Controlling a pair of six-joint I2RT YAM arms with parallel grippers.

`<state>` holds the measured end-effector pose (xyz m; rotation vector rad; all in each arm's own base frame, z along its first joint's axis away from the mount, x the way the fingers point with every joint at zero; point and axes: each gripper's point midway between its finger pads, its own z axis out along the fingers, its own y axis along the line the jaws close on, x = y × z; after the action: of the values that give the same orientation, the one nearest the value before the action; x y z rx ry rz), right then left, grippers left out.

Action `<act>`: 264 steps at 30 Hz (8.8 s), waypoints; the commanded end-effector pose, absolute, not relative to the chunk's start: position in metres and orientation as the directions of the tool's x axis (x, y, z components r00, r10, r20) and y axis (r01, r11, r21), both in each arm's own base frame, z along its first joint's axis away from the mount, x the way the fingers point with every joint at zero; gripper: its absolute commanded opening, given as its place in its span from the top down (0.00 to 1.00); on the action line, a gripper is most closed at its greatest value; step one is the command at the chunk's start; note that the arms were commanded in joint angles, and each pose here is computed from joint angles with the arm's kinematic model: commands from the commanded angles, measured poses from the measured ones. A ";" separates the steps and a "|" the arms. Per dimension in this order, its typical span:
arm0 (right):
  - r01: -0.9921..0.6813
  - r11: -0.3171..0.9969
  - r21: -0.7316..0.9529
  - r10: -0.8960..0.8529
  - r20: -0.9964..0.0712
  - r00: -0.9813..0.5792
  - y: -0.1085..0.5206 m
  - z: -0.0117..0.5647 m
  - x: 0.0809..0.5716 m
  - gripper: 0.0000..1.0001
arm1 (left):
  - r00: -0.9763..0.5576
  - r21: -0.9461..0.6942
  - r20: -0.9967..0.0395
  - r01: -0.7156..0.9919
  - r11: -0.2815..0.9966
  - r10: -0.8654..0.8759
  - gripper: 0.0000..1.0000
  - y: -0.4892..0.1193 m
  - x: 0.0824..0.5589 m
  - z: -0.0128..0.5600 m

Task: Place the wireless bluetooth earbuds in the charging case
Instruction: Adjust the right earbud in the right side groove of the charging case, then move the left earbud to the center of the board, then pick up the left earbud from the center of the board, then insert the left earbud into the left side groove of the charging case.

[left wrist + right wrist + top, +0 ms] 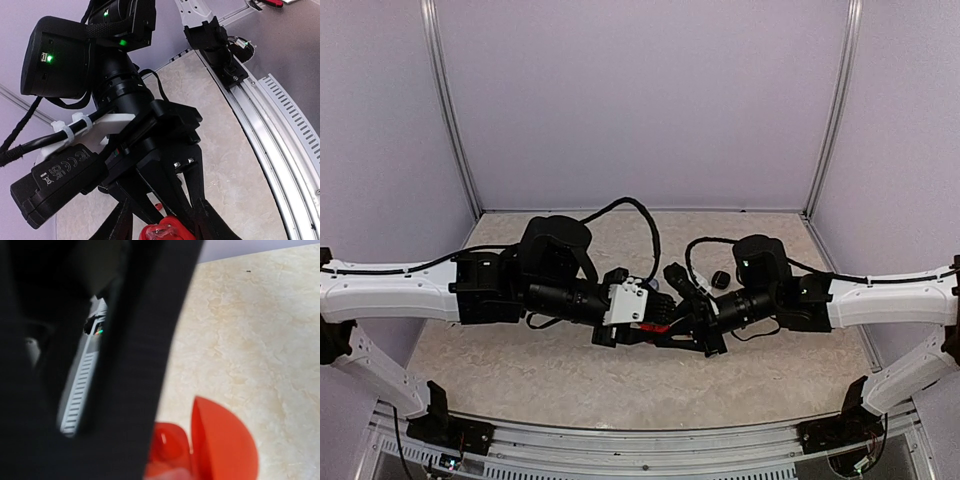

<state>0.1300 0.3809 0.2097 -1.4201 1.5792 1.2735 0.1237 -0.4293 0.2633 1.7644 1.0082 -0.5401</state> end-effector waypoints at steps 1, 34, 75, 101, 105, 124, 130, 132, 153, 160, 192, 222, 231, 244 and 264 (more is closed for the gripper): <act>-0.974 -0.096 0.205 -0.313 -0.935 -0.166 0.387 0.223 0.127 1.00 | 0.568 0.547 -0.714 0.818 -0.180 0.409 0.59 -0.432 0.125 0.259; -0.996 -0.058 0.073 -0.214 -0.975 -0.059 0.374 0.255 0.128 1.00 | 0.490 0.437 -0.763 0.872 -0.222 0.422 0.81 -0.433 0.121 0.238; -0.716 0.691 0.102 -0.003 -0.990 -0.144 0.227 0.277 0.245 1.00 | -0.212 -0.041 -0.787 0.955 0.294 0.580 0.33 -0.464 0.255 0.136; -0.735 0.669 0.111 -0.004 -0.988 -0.152 0.222 0.275 0.242 1.00 | 0.294 0.223 -0.601 0.955 -0.197 0.744 0.48 -0.508 0.267 0.034; -0.736 0.668 0.108 -0.004 -0.989 -0.149 0.222 0.276 0.243 1.00 | 0.292 0.218 -0.588 0.955 -0.200 0.755 0.52 -0.508 0.273 0.029; -0.732 0.674 0.101 -0.005 -0.990 -0.142 0.218 0.276 0.243 1.00 | 0.116 0.135 -0.595 0.990 -0.044 0.795 0.79 -0.489 0.310 0.019; -0.734 0.671 0.100 -0.007 -0.990 -0.141 0.220 0.276 0.244 1.00 | -0.103 0.103 -0.580 0.975 0.198 0.808 0.84 -0.458 0.335 0.028; -0.738 0.668 0.099 -0.008 -0.990 -0.140 0.221 0.276 0.244 1.00 | -0.221 0.068 -0.553 0.949 0.308 0.803 0.85 -0.440 0.339 0.027; -0.761 0.640 0.104 -0.008 -0.990 -0.142 0.231 0.275 0.248 1.00 | -0.939 -0.298 -0.340 0.057 0.953 -0.050 0.83 -0.274 0.274 0.033; -0.760 0.641 0.102 -0.013 -0.989 -0.144 0.230 0.273 0.247 1.00 | -0.929 -0.143 -0.369 0.092 0.985 0.033 0.57 -0.257 0.288 0.043; -0.769 0.631 0.100 -0.030 -0.988 -0.153 0.231 0.269 0.244 1.00 | -0.830 0.101 -0.120 0.535 0.839 0.544 0.71 -0.264 0.288 0.011; -0.776 0.624 0.096 -0.032 -0.988 -0.148 0.233 0.271 0.246 1.00 | -0.860 0.089 -0.039 0.505 0.859 0.510 0.62 -0.246 0.258 0.005; -0.778 0.621 0.094 -0.032 -0.989 -0.145 0.234 0.271 0.245 1.00 | -0.859 0.069 -0.091 0.500 0.864 0.504 0.75 -0.253 0.272 0.005; -0.824 0.560 0.090 -0.028 -0.991 -0.128 0.245 0.272 0.240 1.00 | -0.729 0.011 -0.517 0.518 0.855 0.449 0.84 -0.303 0.317 0.102; -0.932 0.313 -0.181 0.003 -0.981 0.192 0.304 0.299 0.184 1.00 | -0.007 -0.051 -0.997 0.824 0.565 -0.079 0.85 -0.398 0.210 0.376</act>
<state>0.1941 0.2938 0.2883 -0.9907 1.3085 0.9186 0.2261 -0.3899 0.3381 0.7129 1.5866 -0.7500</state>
